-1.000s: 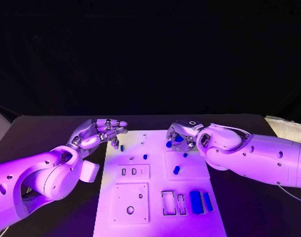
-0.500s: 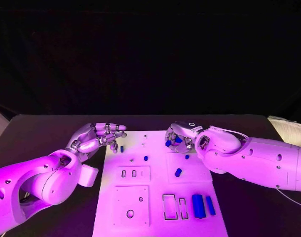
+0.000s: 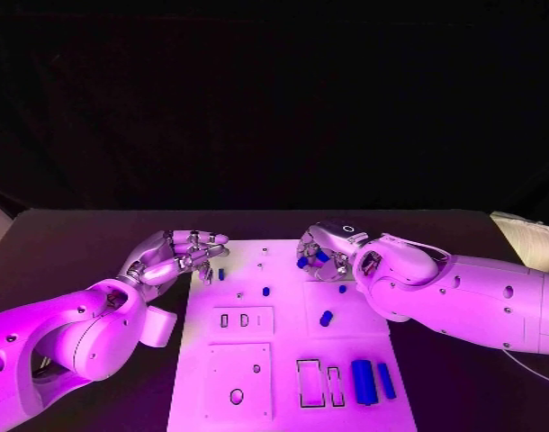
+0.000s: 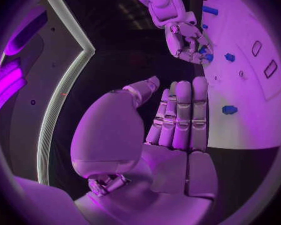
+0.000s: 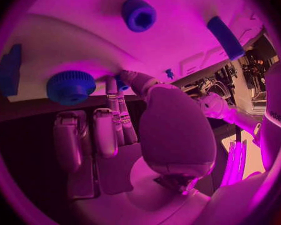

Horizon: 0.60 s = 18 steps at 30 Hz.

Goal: Assemble the parts on the task board

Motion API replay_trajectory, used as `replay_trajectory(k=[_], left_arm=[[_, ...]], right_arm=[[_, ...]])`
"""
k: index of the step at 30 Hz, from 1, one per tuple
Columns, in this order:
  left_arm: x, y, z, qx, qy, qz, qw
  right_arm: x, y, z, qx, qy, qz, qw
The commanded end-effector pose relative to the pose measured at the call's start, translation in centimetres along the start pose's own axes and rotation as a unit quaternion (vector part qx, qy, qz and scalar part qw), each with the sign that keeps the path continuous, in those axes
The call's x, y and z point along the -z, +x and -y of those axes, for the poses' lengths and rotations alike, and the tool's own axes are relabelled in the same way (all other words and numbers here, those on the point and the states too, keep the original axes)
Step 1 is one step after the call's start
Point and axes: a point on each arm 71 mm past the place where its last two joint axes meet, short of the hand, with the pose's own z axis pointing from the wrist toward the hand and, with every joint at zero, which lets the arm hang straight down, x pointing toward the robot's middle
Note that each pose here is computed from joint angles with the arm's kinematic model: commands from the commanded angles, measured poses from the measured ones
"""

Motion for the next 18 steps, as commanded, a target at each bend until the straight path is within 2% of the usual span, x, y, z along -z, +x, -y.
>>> replay_trajectory(k=[1,9,18], left_arm=[[-0.05,0.19,0.1,0.002,0.001,-0.01,1.0],[-0.03,-0.03,0.07,0.001,0.0,-0.007,1.0],[0.03,-0.17,0.07,0.0,0.0,-0.005,1.0]], right_arm=[[0.4,1.0,0.0,-0.006,0.011,-0.011,1.0],[0.9,0.5,-0.7,-0.02,0.019,0.006,1.0],[0.7,0.1,-1.8,-0.025,0.024,0.017,0.999]])
